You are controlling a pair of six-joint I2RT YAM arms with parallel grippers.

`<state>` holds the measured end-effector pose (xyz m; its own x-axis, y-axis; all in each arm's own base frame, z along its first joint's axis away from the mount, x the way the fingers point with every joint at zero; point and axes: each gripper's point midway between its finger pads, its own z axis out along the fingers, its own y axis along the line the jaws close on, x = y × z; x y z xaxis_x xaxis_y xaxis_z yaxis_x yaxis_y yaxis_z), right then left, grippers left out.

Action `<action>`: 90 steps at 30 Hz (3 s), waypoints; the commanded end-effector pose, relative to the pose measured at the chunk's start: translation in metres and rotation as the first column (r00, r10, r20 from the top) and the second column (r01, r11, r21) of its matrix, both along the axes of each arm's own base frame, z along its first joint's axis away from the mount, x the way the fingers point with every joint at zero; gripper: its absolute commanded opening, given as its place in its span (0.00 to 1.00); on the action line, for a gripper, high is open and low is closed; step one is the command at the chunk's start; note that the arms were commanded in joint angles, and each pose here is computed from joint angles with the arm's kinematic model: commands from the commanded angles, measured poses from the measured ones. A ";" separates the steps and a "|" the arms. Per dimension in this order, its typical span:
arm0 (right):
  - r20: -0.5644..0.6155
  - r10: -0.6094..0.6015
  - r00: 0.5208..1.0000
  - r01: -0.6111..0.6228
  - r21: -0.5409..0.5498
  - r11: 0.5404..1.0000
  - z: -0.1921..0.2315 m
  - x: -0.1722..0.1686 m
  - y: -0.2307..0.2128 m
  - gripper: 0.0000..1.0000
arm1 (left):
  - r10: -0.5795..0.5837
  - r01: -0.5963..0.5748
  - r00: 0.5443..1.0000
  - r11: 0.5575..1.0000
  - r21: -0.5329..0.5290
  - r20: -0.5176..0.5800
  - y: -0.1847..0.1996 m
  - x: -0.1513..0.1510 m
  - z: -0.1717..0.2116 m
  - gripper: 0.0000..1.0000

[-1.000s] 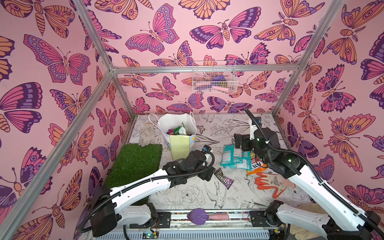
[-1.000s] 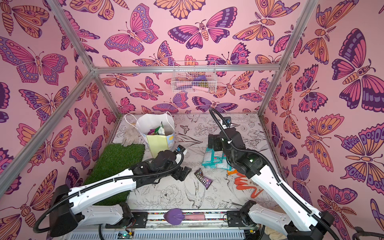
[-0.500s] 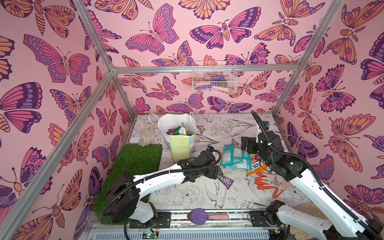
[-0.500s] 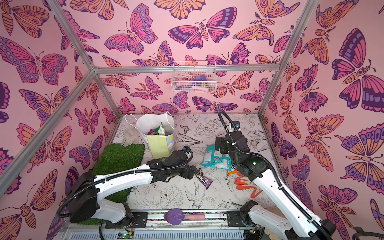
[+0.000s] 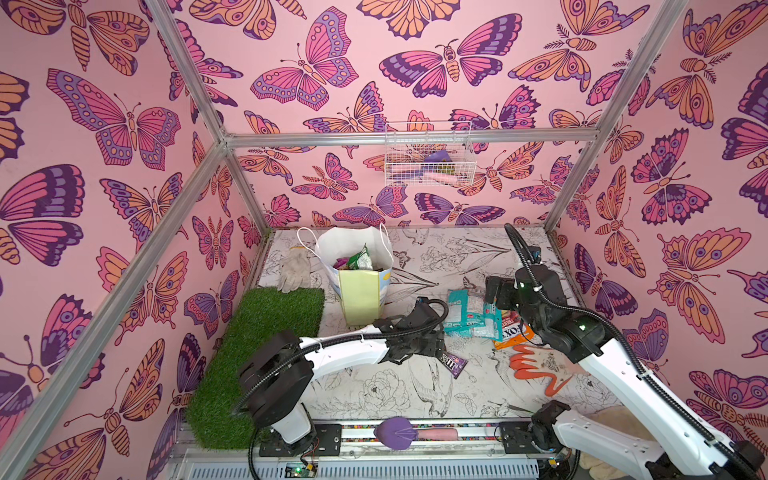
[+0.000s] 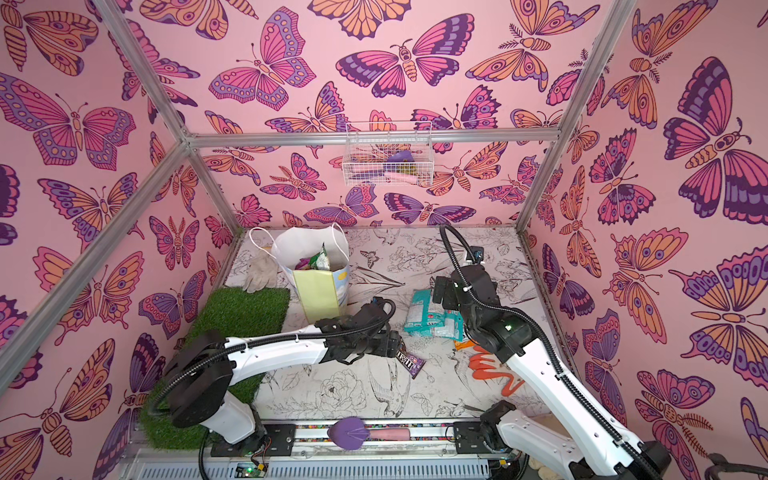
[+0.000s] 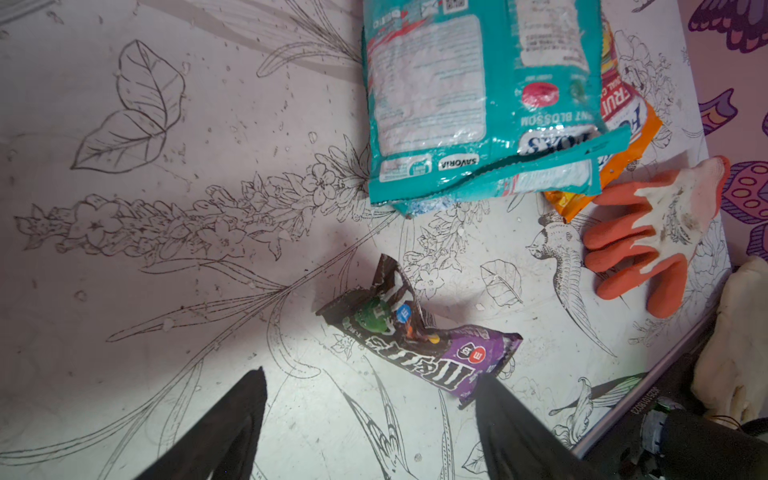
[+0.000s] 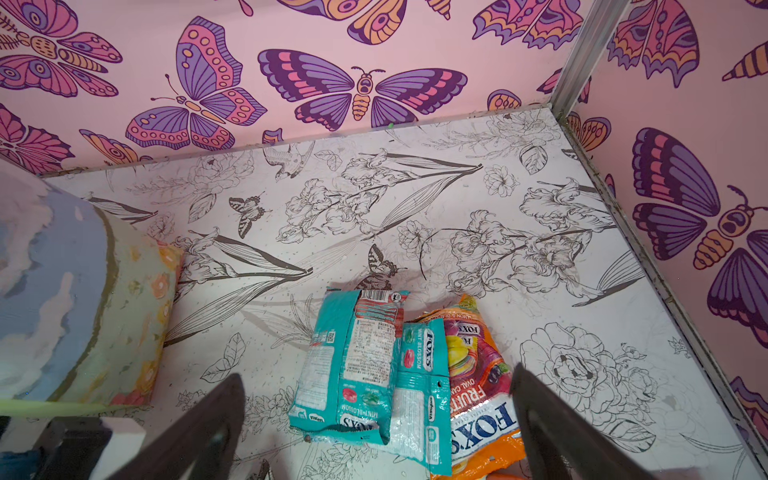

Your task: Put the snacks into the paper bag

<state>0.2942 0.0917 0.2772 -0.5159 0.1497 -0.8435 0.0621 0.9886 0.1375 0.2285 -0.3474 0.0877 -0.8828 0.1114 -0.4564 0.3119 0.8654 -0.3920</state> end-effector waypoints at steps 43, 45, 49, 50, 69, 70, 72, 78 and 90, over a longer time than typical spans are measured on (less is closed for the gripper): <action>0.005 -0.047 0.999 0.047 0.034 0.998 -0.004 -0.006 -0.011 0.99 | -0.039 0.043 0.993 0.999 0.030 -0.111 -0.043 -0.012 -0.046 0.64; 0.005 -0.047 0.999 0.047 0.033 0.998 -0.004 -0.007 -0.011 0.99 | -0.041 0.047 0.993 0.998 0.053 -0.110 -0.042 -0.012 -0.049 0.63; 0.005 -0.049 0.999 0.049 0.031 0.998 -0.005 -0.006 -0.012 0.99 | -0.041 0.051 0.992 0.995 0.085 -0.116 -0.039 -0.013 -0.057 0.60; 0.002 -0.049 0.999 0.049 0.029 0.998 -0.006 -0.006 -0.012 0.99 | -0.040 0.051 0.992 0.995 0.092 -0.119 -0.039 -0.013 -0.059 0.58; 0.001 -0.048 0.999 0.048 0.037 0.998 -0.009 -0.008 -0.012 0.99 | -0.081 0.090 0.994 0.989 0.118 -0.076 -0.038 -0.013 -0.051 0.19; 0.001 -0.047 0.999 0.047 0.037 0.998 -0.009 -0.008 -0.012 0.99 | -0.087 0.095 0.994 0.989 0.114 -0.067 -0.040 -0.013 -0.047 0.19; 0.002 -0.050 0.999 0.050 0.036 0.998 -0.010 -0.008 -0.013 0.99 | -0.095 0.101 0.994 0.989 0.111 -0.052 -0.040 -0.013 -0.042 0.19; 0.009 -0.054 0.998 0.054 0.037 0.998 -0.009 -0.010 -0.015 0.99 | -0.122 0.121 0.992 0.990 0.073 0.007 -0.046 -0.012 -0.024 0.16; 0.030 -0.066 0.997 0.065 0.043 0.997 -0.005 -0.015 -0.020 0.99 | -0.138 0.143 0.982 0.989 -0.030 0.128 -0.047 -0.011 0.017 0.13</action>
